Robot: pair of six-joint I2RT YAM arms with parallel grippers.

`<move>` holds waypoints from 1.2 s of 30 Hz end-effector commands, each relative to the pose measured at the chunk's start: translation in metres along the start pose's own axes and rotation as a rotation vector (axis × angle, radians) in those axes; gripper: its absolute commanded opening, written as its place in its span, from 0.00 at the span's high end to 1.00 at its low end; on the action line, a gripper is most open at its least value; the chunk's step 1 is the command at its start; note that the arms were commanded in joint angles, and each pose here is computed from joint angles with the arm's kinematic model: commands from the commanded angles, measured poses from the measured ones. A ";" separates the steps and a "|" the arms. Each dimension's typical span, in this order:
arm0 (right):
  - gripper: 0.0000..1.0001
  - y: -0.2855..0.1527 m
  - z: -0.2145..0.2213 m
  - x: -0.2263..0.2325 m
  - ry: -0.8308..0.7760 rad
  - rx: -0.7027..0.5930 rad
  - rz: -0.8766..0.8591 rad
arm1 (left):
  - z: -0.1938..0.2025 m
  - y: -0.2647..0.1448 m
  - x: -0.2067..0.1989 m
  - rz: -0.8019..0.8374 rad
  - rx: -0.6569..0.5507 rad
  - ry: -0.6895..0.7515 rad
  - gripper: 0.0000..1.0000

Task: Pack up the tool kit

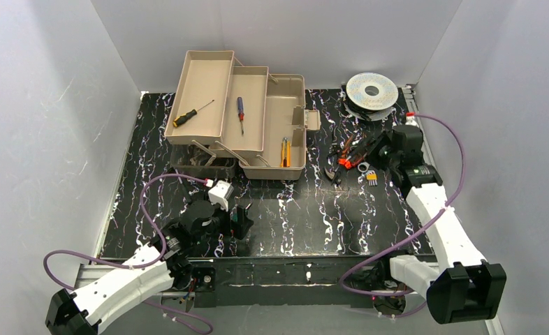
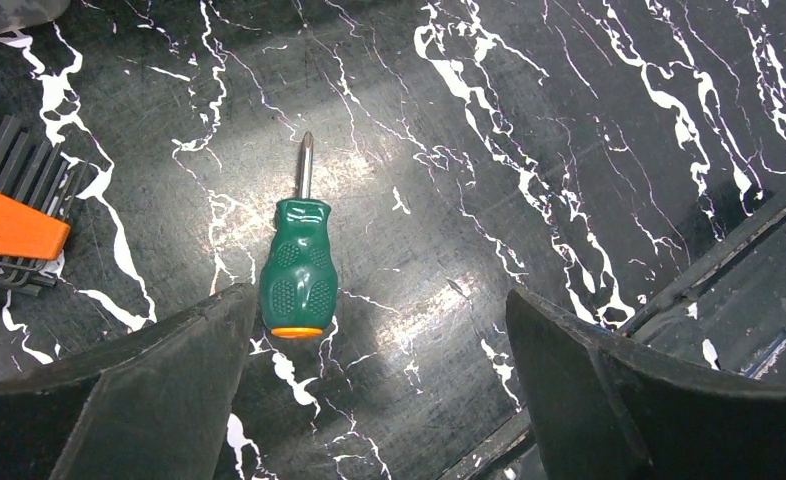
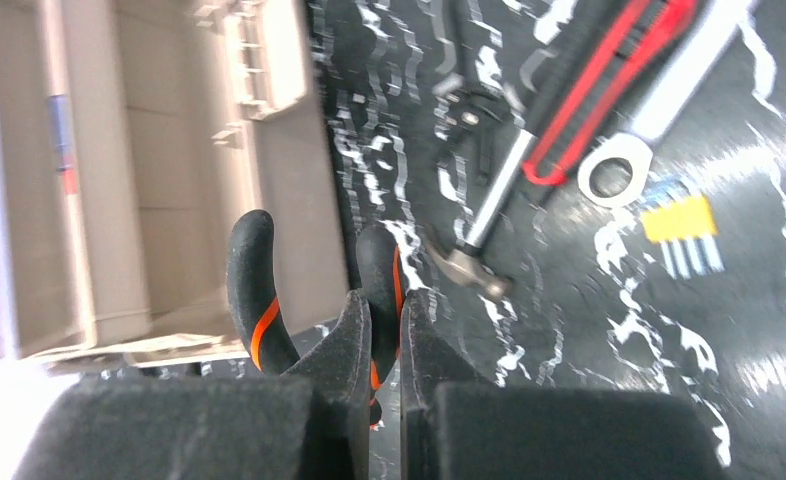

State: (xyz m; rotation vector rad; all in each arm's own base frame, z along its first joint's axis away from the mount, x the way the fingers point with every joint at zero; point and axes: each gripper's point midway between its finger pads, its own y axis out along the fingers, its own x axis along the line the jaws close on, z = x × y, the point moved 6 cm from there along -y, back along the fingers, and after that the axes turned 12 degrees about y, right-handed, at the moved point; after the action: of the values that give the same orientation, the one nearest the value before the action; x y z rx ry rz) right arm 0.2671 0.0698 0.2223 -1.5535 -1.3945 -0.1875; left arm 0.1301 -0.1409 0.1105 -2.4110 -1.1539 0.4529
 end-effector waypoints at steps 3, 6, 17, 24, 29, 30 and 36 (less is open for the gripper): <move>0.99 -0.022 -0.043 0.095 -0.133 -0.028 -0.359 | -0.001 -0.001 -0.001 0.012 -0.031 0.012 0.05; 0.99 -0.022 -0.041 0.122 -0.183 -0.008 -0.409 | -0.002 -0.001 -0.001 0.014 -0.038 0.012 0.04; 0.99 0.044 0.012 0.176 -0.329 0.071 -0.283 | -0.002 -0.002 -0.002 0.026 -0.054 0.016 0.02; 0.99 0.100 0.034 0.202 -0.336 0.085 -0.266 | -0.001 0.001 0.000 0.007 -0.030 0.013 0.02; 0.88 0.134 0.055 0.209 -0.371 0.156 -0.236 | 0.003 0.008 0.004 -0.048 0.063 0.001 0.02; 0.82 0.137 0.059 0.209 -0.373 0.174 -0.233 | 0.005 0.008 0.004 -0.059 0.088 -0.003 0.02; 0.38 0.120 0.062 0.203 -0.389 0.200 -0.274 | 0.010 0.010 0.011 -0.166 0.204 -0.050 0.05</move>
State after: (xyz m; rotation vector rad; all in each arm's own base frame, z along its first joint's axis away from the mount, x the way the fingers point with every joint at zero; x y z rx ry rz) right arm 0.4119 0.2720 0.2198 -1.3154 -1.7630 0.1990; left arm 0.1323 -0.1373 0.0866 -2.2047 -1.1623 0.5251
